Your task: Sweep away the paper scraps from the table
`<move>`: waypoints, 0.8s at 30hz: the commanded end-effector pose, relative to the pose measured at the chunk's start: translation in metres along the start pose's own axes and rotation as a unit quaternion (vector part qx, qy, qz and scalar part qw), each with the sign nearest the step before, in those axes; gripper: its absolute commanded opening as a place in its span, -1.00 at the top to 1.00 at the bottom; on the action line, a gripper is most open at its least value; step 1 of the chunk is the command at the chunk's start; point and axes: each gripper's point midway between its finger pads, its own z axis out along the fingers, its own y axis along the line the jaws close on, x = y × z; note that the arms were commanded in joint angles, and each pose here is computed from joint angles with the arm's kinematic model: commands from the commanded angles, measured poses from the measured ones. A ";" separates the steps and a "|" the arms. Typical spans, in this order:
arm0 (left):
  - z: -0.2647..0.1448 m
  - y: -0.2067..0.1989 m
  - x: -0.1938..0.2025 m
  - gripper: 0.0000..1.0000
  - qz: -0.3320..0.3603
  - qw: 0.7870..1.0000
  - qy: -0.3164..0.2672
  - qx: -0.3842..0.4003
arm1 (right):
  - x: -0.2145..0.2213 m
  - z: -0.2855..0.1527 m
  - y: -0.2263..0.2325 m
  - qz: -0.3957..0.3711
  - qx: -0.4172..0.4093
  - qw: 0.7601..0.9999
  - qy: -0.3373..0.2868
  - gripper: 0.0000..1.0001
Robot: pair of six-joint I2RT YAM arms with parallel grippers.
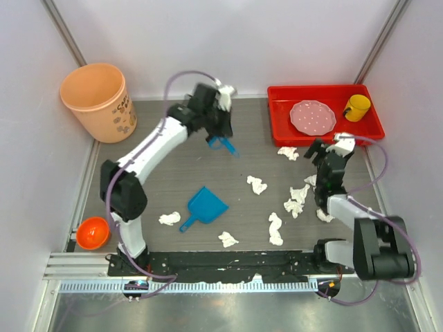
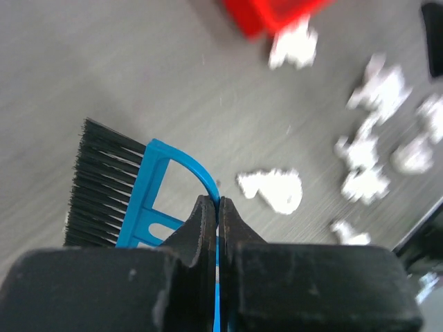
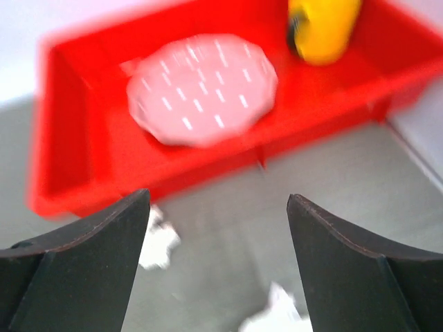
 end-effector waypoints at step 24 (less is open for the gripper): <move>-0.171 0.044 -0.100 1.00 -0.313 0.925 -0.207 0.064 | -0.188 -0.185 0.370 0.103 -0.472 0.874 0.054 -0.43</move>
